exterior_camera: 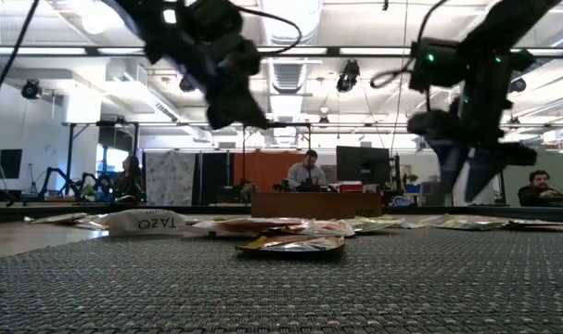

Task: Pick & Place Tea
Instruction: Put the white tea bag into the right section of the wooden organizer

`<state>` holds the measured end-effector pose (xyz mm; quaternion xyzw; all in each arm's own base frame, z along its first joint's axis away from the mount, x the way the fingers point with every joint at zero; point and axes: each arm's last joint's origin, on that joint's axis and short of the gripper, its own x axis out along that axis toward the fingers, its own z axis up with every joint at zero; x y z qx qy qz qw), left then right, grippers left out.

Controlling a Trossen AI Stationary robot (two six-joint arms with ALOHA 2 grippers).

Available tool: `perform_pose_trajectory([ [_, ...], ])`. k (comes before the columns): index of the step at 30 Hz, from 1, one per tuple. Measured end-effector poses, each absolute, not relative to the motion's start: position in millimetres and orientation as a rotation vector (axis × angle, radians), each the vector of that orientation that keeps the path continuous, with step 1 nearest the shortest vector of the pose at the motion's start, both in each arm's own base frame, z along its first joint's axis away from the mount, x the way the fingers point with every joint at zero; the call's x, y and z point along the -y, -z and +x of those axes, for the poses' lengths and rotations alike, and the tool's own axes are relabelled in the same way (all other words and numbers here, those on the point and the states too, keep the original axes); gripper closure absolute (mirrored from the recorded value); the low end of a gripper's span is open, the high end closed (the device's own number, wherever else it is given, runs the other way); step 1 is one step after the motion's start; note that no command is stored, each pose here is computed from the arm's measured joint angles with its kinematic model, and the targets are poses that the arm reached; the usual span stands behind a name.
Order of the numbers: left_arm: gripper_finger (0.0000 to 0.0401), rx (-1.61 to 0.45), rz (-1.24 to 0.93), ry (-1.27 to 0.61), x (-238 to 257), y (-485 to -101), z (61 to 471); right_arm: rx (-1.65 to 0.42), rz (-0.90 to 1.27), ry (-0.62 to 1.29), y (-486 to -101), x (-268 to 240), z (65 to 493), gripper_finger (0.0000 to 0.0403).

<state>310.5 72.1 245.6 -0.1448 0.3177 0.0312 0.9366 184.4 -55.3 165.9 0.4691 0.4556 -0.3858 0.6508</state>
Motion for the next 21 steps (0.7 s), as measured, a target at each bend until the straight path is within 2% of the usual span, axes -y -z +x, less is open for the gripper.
perform_pose_trajectory([
  [7,0.0401,-0.686,-0.308,-0.031,-82.7,-243.3,354.5,-1.029,1.061,0.849,-148.6,55.3,179.2,0.0216],
  [21,0.0401,-0.728,-0.388,0.119,-90.7,-207.5,434.1,-1.038,1.074,0.735,-132.9,53.1,172.4,0.0216],
])
